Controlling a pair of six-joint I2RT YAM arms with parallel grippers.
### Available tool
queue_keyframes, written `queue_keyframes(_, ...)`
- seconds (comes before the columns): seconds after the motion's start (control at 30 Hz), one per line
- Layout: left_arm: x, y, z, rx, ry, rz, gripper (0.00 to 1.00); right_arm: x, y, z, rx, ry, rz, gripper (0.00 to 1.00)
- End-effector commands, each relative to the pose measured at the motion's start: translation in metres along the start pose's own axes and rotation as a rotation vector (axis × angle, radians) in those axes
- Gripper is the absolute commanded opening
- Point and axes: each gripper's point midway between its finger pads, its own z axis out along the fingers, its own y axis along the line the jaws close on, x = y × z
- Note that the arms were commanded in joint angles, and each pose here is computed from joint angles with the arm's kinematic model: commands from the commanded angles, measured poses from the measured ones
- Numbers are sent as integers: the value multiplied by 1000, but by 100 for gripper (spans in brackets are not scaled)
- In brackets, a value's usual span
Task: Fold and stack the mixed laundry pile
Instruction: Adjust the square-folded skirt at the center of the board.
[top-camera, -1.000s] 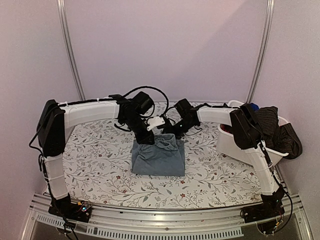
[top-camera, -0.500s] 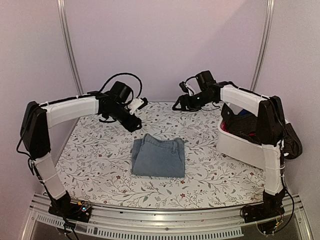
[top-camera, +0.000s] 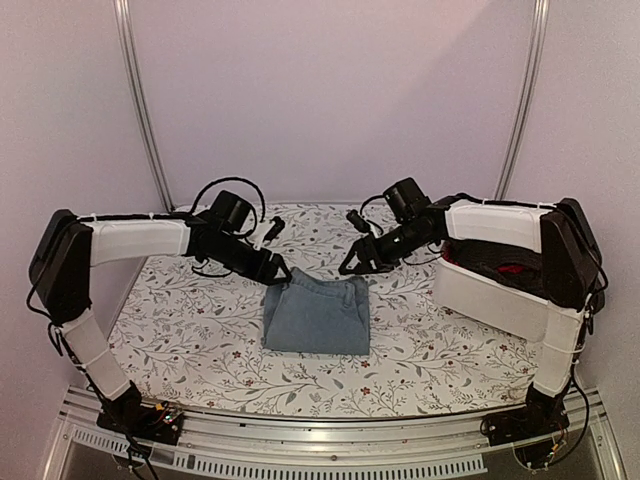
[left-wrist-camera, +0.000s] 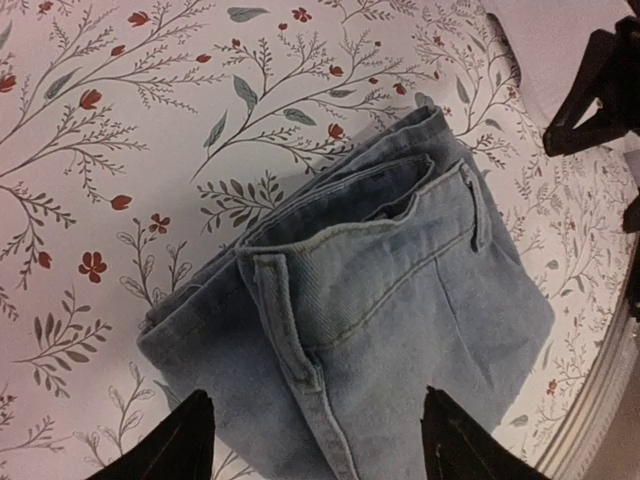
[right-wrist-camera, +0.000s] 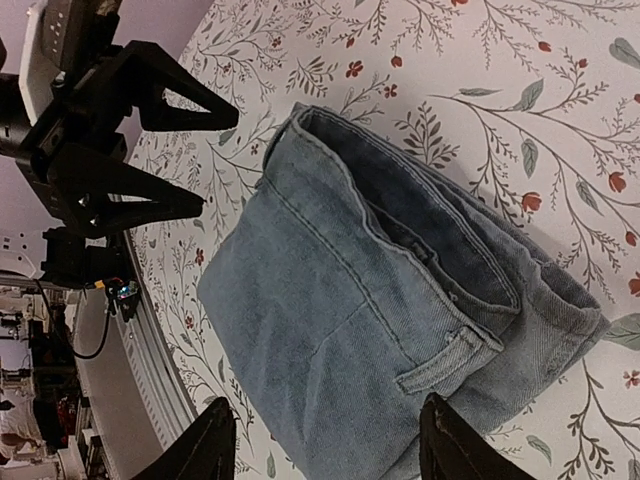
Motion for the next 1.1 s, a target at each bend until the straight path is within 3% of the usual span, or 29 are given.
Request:
queue_keyframes(0.0, -13, -8, 17, 119, -51, -107, 70, -14, 5, -21, 27, -70, -10, 61)
queue_keyframes(0.17, -14, -5, 40, 160, -31, -144, 68, -15, -2, -18, 57, -67, 11, 61)
queue_keyframes(0.27, -10, 2, 53, 162, -1, -170, 59, -17, -2, -19, 62, -71, 12, 61)
queue_keyframes(0.33, -10, 7, 57, 160, 5, -186, 48, -18, -3, -19, 63, -72, 10, 61)
queue_keyframes(0.5, -20, 6, 39, 246, -70, -239, 3, -19, -3, -19, 67, -69, 7, 61)
queue_keyframes(0.53, -23, 7, 32, 253, -98, -250, 0, -19, -2, -19, 65, -68, 7, 60)
queue_keyframes(0.67, -20, 21, 20, 264, -171, -321, 0, -20, 0, -20, 54, -70, 2, 60)
queue_keyframes(0.87, 2, 44, 44, 206, -138, -412, 0, -24, 7, -10, 6, -70, 0, 58)
queue_keyframes(1.07, 14, 78, 56, 54, -97, -503, 20, -20, 23, 22, -35, -23, -17, 55)
